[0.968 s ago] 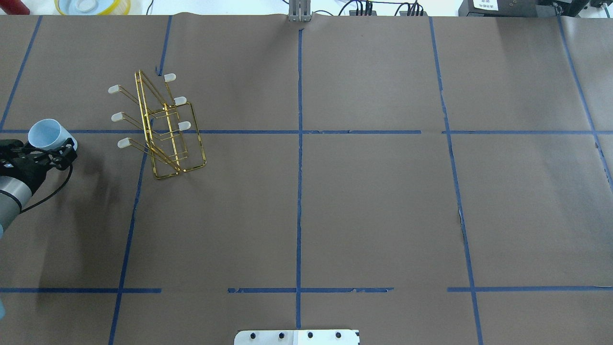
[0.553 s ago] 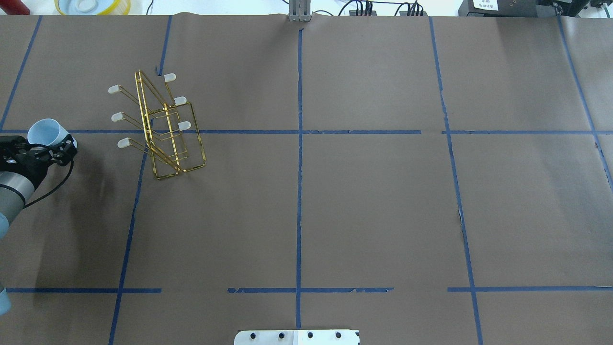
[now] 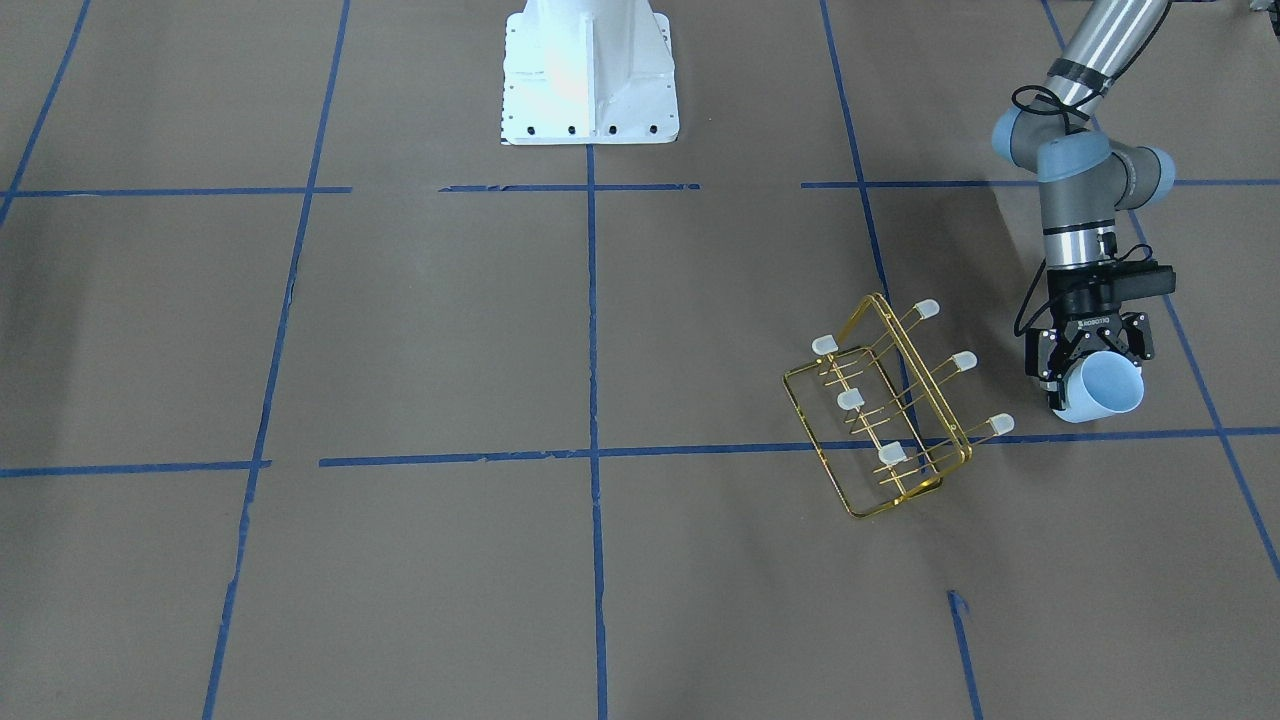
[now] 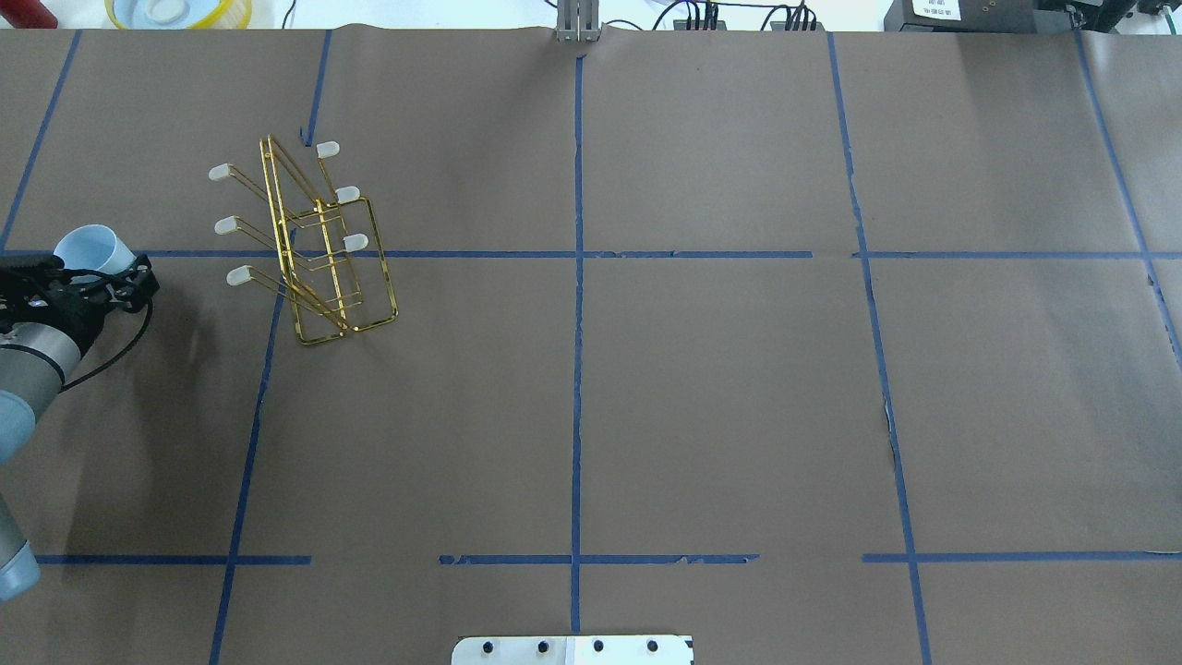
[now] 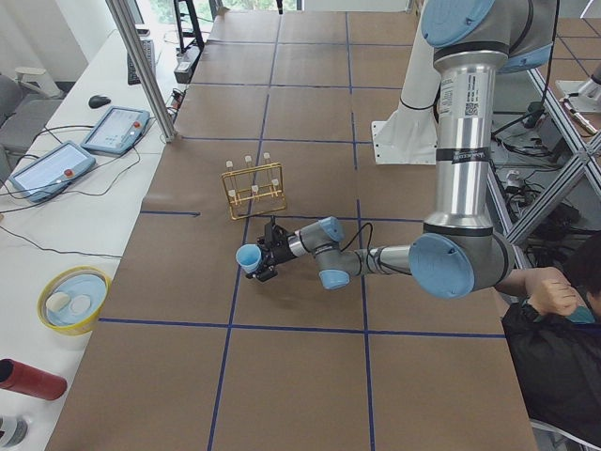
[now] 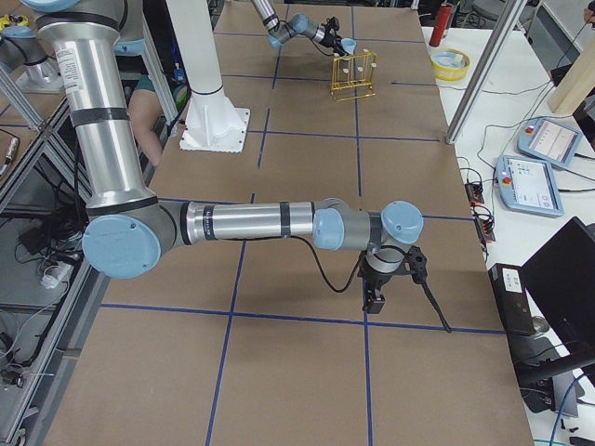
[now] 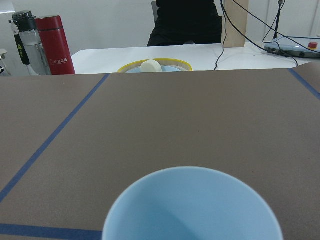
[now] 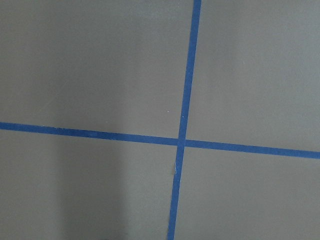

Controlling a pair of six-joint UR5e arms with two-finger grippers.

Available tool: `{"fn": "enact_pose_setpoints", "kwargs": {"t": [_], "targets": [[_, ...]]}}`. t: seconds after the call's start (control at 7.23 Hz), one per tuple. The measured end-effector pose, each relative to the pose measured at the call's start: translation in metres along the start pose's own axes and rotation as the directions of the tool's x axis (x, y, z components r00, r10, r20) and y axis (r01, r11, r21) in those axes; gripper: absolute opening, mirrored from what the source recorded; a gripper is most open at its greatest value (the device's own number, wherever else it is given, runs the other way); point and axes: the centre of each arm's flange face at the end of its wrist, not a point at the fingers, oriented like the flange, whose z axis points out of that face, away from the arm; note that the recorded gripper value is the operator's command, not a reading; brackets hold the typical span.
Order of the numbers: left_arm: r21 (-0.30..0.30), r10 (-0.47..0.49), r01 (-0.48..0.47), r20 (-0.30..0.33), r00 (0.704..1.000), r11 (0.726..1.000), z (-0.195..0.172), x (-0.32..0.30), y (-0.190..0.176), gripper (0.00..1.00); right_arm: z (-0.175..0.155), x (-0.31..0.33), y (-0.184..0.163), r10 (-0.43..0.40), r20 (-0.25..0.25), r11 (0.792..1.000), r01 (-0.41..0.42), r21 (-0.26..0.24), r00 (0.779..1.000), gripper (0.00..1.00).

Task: Hang cup on cup holder
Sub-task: 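Close the left gripper on the rim of the light blue cup, then lift the cup with the left gripper off the table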

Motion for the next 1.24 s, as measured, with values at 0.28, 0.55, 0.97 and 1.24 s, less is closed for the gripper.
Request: {"fn": "enact_pose_setpoints", "kwargs": {"t": [0.28, 0.55, 0.97, 1.24], "targets": [[-0.026, -0.005, 0.005, -0.007, 1.000, 1.000, 0.0061, 0.0025, 0.0012, 0.98, 0.0000, 0.0000, 0.0000, 0.000, 0.000, 1.000, 0.000, 0.000, 1.000, 1.00], [-0.050, -0.008, 0.008, -0.012, 1.000, 0.999, 0.0081, 0.0021, 0.0040, 0.89, 0.0000, 0.0000, 0.0000, 0.000, 0.000, 1.000, 0.000, 0.000, 1.000, 1.00], [-0.080, -0.035, 0.033, -0.019, 0.999, 0.996, 0.0085, 0.0018, 0.0072, 0.53, 0.0000, 0.0000, 0.0000, 0.000, 0.000, 1.000, 0.000, 0.000, 1.000, 1.00], [-0.073, -0.037, 0.036, -0.017, 0.999, 0.997, 0.0086, 0.0007, 0.0032, 0.43, 0.0000, 0.0000, 0.0000, 0.000, 0.000, 1.000, 0.000, 0.000, 1.000, 1.00]]}}
